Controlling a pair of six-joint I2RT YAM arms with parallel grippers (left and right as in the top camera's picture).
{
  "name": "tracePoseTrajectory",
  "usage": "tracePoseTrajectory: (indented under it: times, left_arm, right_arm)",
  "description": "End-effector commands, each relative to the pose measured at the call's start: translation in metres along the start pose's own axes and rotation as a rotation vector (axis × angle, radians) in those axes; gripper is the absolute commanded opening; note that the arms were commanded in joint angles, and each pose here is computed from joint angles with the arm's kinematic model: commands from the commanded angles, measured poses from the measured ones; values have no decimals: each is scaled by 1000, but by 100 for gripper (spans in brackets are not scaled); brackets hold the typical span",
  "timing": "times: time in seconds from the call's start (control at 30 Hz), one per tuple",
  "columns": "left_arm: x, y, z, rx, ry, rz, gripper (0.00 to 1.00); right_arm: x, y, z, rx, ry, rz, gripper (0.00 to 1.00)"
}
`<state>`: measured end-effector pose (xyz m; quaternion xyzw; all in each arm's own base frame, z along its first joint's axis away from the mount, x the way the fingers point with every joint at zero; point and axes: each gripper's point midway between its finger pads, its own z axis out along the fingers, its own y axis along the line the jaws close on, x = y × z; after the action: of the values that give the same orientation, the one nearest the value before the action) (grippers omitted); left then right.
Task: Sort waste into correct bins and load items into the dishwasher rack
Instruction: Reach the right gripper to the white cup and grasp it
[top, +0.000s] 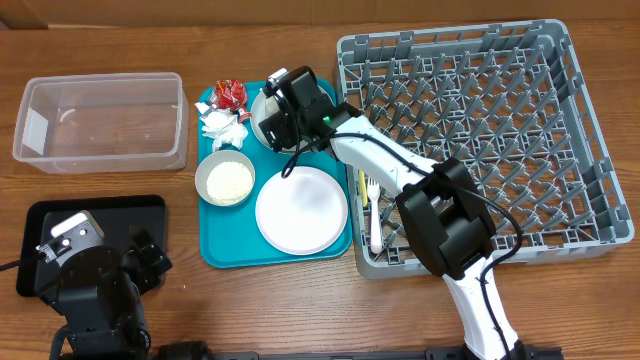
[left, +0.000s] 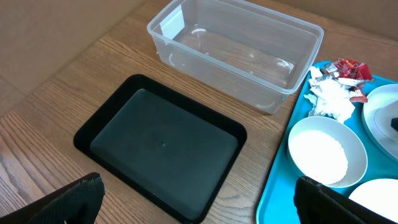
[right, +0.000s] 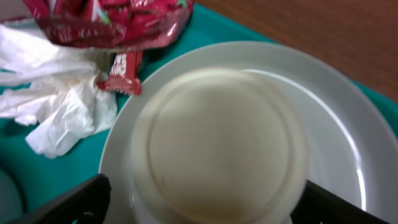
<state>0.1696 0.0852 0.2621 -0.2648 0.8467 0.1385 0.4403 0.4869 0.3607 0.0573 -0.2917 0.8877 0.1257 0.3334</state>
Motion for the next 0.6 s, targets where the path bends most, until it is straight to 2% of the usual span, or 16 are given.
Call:
tracePoseTrajectory:
  times: [0.0,0.27,0.37,0.43,0.57]
  left_arm:
    - [-6,2,-3,-3,-14,-27,100]
    - [-6,2,-3,-3,-14,-27,100]
    - [-6,1,-3,-3,-15,-27,100]
    - [-6,2,-3,-3,-14,-27,100]
    - [-6,1,-3,-3,-15,-27,100]
  right_arm:
    - [-19,-10,-5,43,-55,-16,94]
    - [-43,-10,-8,40,-152,-20,95]
    - [-43,-10,-7,40,-154,-17,87]
    - [-43,-9,-7,38,-154,-16,77]
    - [-42,-5,-6,13,-153,-11,70]
